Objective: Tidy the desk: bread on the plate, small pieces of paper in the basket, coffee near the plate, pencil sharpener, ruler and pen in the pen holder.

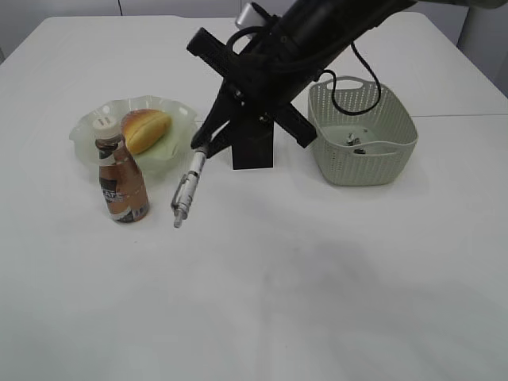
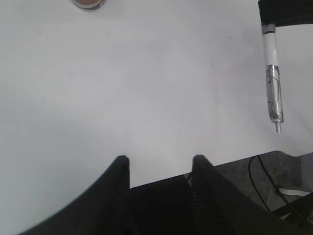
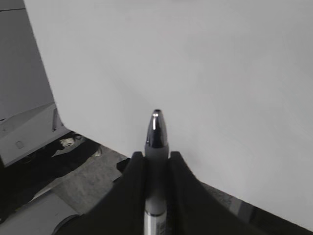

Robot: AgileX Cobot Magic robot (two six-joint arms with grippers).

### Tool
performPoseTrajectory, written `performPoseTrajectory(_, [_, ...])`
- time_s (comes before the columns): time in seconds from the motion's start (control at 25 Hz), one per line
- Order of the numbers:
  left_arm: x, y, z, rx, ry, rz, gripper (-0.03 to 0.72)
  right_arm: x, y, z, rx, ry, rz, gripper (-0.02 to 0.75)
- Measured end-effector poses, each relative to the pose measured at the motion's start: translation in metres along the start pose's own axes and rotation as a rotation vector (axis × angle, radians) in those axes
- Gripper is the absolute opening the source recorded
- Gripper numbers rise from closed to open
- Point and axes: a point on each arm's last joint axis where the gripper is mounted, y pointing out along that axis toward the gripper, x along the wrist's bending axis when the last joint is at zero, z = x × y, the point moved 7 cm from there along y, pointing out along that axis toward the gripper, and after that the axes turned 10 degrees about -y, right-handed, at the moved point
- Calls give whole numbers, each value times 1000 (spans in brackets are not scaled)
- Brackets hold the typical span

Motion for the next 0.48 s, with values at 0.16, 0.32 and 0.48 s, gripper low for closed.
performPoseTrajectory(0.16, [0,0,0,0,8,0,307,15,-1,1,9,24,-94,87])
performPoseTrajectory(0.32, [0,0,0,0,50,0,307,31,-3,2,19,58,-191,87])
performPoseTrajectory(0.48, [0,0,0,-1,136,-1,307,48,-8,2,30,99,-303,87])
